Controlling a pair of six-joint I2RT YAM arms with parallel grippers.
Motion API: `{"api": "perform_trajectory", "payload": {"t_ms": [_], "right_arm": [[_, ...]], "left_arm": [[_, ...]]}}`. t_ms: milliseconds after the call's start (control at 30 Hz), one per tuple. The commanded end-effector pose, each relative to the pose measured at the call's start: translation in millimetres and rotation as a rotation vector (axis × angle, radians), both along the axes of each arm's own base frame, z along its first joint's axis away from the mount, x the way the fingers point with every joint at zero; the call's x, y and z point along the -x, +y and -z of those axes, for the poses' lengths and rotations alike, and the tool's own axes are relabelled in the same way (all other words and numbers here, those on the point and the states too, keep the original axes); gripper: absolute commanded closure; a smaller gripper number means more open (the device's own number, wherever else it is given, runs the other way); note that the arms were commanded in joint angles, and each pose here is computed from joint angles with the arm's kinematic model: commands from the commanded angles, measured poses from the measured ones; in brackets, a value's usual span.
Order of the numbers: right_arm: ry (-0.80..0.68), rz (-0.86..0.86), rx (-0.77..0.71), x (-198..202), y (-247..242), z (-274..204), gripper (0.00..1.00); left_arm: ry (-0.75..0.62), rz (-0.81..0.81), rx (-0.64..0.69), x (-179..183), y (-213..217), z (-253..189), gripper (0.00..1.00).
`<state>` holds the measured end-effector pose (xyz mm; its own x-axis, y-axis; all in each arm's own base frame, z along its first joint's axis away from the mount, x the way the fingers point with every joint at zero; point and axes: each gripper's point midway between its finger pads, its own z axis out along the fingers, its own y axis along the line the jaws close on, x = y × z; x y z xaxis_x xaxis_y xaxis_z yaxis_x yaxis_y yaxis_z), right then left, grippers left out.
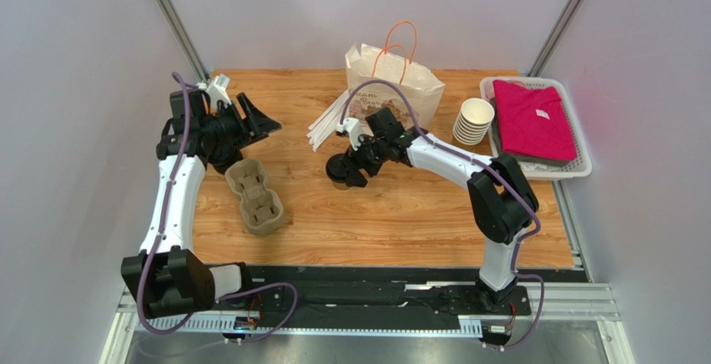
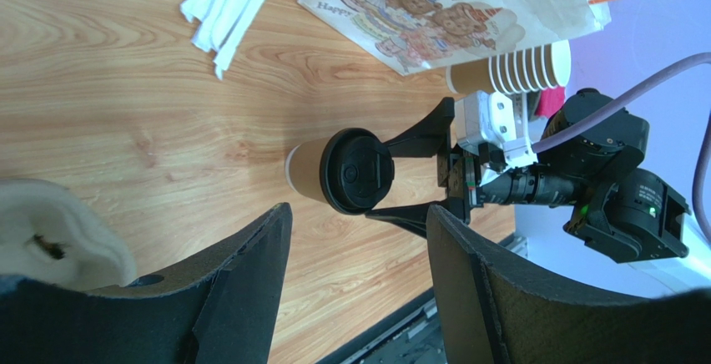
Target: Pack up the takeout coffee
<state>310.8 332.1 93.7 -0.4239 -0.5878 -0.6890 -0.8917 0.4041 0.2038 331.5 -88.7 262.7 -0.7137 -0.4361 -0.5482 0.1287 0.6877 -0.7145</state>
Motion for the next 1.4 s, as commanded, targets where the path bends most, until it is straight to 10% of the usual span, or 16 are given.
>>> {"api": "perform_trajectory", "payload": {"t_ms": [0,1367], "right_arm": [[-0.051,-0.012,-0.077,-20.7,35.6,-18.8,0.27],[-0.099,0.021,-0.221,-60.7,138.7,-21.6,0.2]], "left_arm": [[-0.026,-0.023,-0.017,11.3,17.4,-6.6,0.31],[0.031,-0.146,-0.165,40.8,84.6,10.0,0.3]]}}
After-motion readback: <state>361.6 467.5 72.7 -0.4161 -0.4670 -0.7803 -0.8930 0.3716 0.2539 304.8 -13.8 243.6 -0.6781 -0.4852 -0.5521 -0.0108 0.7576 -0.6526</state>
